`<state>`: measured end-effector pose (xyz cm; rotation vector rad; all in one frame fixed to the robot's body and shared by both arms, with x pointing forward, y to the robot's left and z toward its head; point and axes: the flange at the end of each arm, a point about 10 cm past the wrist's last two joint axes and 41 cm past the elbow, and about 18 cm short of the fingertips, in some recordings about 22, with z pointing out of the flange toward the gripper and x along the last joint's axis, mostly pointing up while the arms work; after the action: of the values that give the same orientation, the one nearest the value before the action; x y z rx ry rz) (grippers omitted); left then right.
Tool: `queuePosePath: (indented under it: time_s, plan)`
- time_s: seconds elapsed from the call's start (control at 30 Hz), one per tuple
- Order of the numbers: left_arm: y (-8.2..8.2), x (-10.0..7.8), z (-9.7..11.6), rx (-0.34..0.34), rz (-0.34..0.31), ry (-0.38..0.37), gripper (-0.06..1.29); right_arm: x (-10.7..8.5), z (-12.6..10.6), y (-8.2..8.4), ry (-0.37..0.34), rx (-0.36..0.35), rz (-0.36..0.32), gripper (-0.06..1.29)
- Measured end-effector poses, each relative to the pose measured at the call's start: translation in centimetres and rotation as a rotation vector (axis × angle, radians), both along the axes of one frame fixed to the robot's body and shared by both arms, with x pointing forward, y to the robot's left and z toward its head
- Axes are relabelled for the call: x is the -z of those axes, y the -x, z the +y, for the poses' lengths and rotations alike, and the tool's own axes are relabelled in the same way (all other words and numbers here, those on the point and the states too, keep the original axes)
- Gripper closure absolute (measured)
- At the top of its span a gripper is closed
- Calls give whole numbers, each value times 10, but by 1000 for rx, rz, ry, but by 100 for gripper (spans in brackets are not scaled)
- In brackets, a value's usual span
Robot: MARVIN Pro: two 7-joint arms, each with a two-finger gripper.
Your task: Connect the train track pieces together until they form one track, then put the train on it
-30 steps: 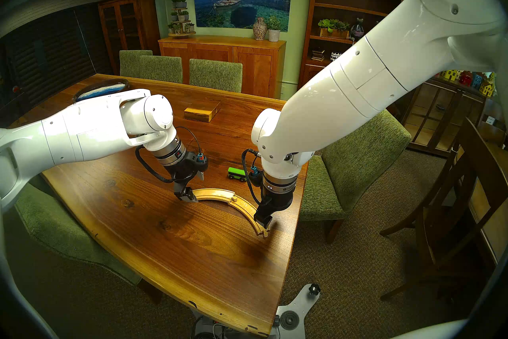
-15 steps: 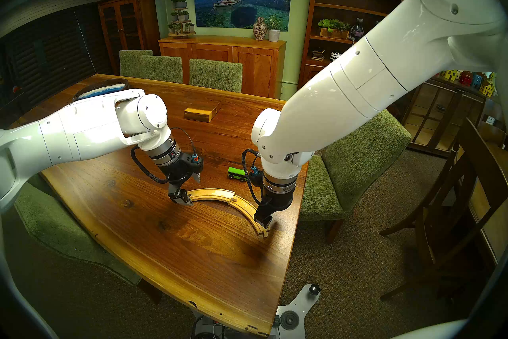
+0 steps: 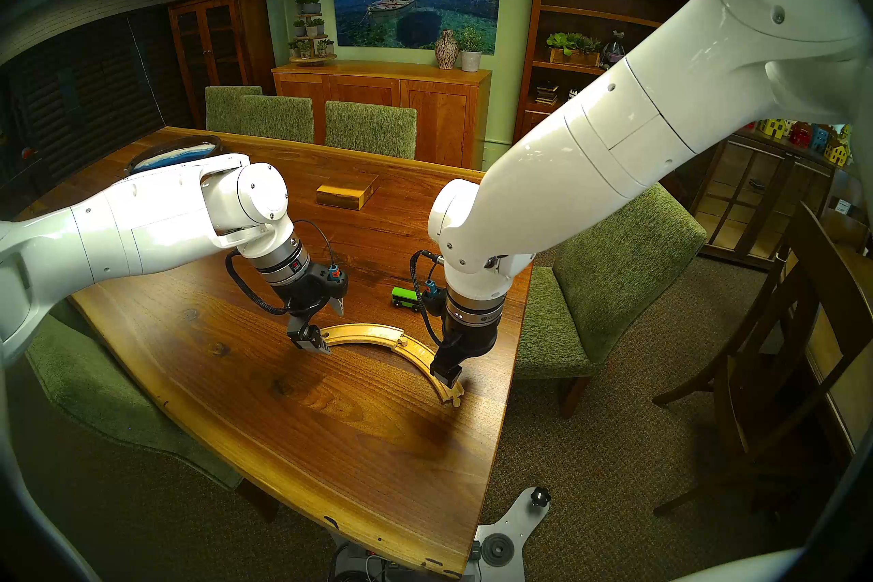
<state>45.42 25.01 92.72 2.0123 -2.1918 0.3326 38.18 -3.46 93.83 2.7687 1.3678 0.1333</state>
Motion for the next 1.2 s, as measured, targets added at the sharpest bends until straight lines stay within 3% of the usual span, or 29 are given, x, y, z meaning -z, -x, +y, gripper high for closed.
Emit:
queuePosePath:
  time_s: [0.33, 0.9, 1.2]
  plan:
    - [-2, 1, 2, 12, -2, -21, 1, 15, 12, -14, -15, -16, 16, -1]
    - [-2, 1, 4, 21, 2, -30, 1, 41, 19, -20, -44, -28, 76, -1]
    - [-1, 1, 6, 20, 3, -30, 1, 51, 18, -24, -1, -1, 87, -1]
